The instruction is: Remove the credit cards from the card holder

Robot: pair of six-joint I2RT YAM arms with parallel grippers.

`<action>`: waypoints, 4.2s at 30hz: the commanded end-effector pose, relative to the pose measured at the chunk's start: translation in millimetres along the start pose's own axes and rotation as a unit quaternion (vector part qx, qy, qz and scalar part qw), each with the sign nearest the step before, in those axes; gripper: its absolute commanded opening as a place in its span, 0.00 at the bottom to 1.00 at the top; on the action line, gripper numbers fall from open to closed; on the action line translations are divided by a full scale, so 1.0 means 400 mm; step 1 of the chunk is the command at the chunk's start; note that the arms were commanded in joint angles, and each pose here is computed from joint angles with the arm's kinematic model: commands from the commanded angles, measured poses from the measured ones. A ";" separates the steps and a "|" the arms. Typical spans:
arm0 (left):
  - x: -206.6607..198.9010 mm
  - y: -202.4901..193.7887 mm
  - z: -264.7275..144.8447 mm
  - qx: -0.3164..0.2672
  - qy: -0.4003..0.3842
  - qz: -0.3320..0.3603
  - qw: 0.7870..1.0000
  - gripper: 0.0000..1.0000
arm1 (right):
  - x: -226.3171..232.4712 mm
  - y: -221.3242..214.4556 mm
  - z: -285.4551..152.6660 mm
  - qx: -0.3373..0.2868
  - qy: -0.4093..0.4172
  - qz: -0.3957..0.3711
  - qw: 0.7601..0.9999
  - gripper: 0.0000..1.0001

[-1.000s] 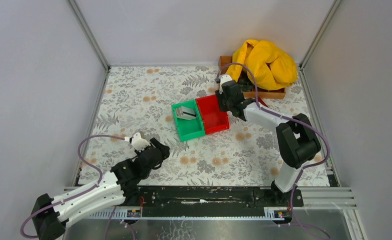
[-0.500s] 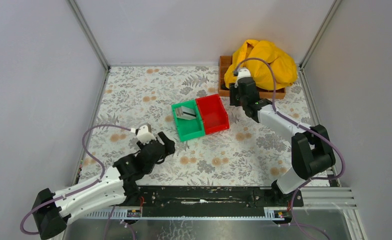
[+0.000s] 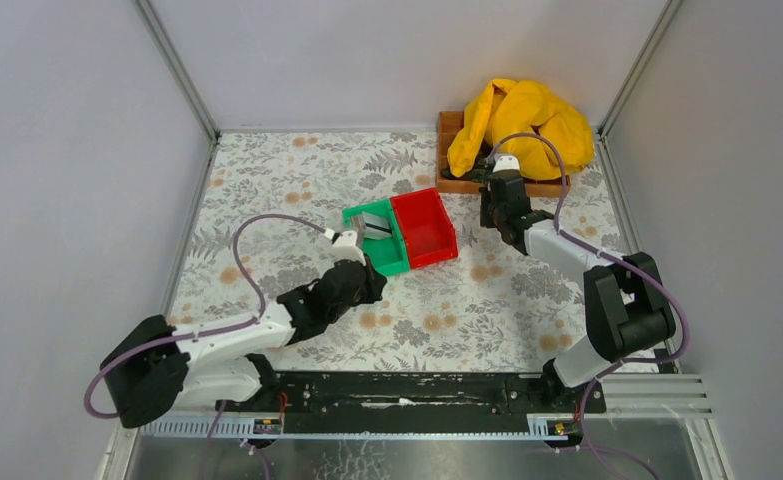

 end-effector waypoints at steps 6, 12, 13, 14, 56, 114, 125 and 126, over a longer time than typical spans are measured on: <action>-0.077 0.018 0.066 -0.013 -0.055 0.004 0.998 0.00 | 0.026 0.017 0.028 -0.012 0.044 0.019 0.999 0.00; -0.110 0.013 0.109 0.000 -0.072 0.014 0.997 0.00 | 0.031 0.007 0.044 -0.003 0.045 0.020 0.999 0.00; -0.116 0.010 0.117 0.003 -0.076 0.015 0.997 0.00 | 0.030 0.008 0.044 -0.003 0.044 0.019 0.999 0.00; -0.121 0.008 0.125 0.006 -0.079 0.016 0.997 0.00 | 0.029 0.007 0.044 -0.003 0.043 0.019 0.999 0.00; -0.061 0.043 0.346 0.041 -0.023 -0.007 0.999 0.02 | 0.011 -0.002 0.056 -0.007 0.033 0.029 0.999 0.00; -0.064 0.239 0.156 -0.099 0.011 0.055 0.993 0.85 | -0.070 -0.102 -0.030 0.197 0.002 -0.011 0.980 0.24; -0.058 0.244 0.146 -0.116 0.012 0.056 0.992 0.85 | -0.123 0.040 0.002 0.107 -0.104 0.040 0.988 0.00; -0.056 0.245 0.146 -0.116 0.014 0.057 0.991 0.85 | -0.132 0.047 0.018 0.108 -0.111 0.042 0.987 0.00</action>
Point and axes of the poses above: each gripper's point midway between its finger pads, its own z axis out along the fingers, its own x axis along the line the jaws close on, y = z × x, the point moved 7 cm from there along -z, back along the fingers, and after that the axes turned 2 degrees about -z, right-handed, at the moved point
